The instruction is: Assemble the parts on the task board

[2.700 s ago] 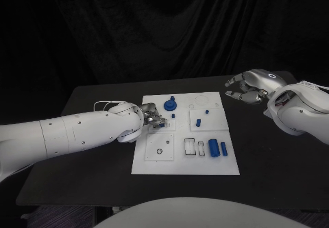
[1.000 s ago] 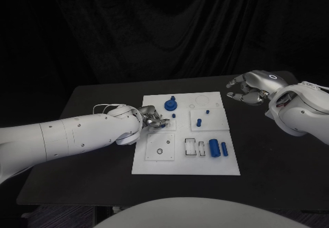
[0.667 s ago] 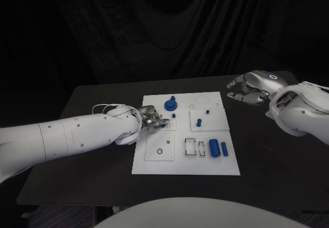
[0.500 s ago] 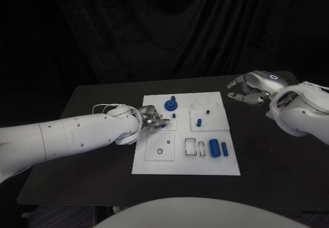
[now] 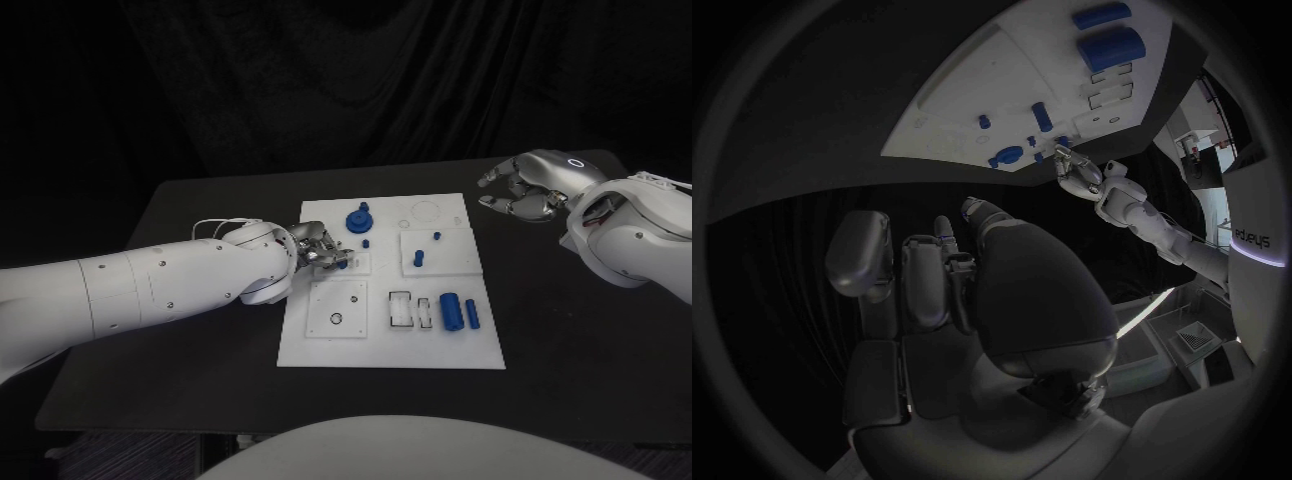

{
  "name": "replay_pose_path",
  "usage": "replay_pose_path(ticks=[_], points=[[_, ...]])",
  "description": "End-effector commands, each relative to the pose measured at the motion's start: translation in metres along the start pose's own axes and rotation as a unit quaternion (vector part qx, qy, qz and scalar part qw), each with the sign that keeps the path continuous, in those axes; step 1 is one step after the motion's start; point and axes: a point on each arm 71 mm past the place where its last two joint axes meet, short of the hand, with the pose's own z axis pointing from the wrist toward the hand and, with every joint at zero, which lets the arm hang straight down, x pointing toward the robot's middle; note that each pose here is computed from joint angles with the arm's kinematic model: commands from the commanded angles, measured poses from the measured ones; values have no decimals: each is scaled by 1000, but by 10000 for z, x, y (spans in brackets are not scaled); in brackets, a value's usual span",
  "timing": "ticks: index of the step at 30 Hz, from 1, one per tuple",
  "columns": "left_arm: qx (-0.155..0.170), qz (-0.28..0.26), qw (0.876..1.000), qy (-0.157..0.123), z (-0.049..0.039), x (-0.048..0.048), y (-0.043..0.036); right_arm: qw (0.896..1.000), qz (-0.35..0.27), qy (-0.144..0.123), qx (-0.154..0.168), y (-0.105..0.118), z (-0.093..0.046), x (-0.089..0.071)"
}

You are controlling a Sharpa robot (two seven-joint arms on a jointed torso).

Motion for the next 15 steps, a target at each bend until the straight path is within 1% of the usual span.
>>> replay_pose_path(ticks=[1,15], points=[[11,2,1000,13,-1,36,-13,1000,5,6,11,-14,-4,16],[14,4,1000,21,-8,48,-16,1000,5,9,13,-20,-3,21]])
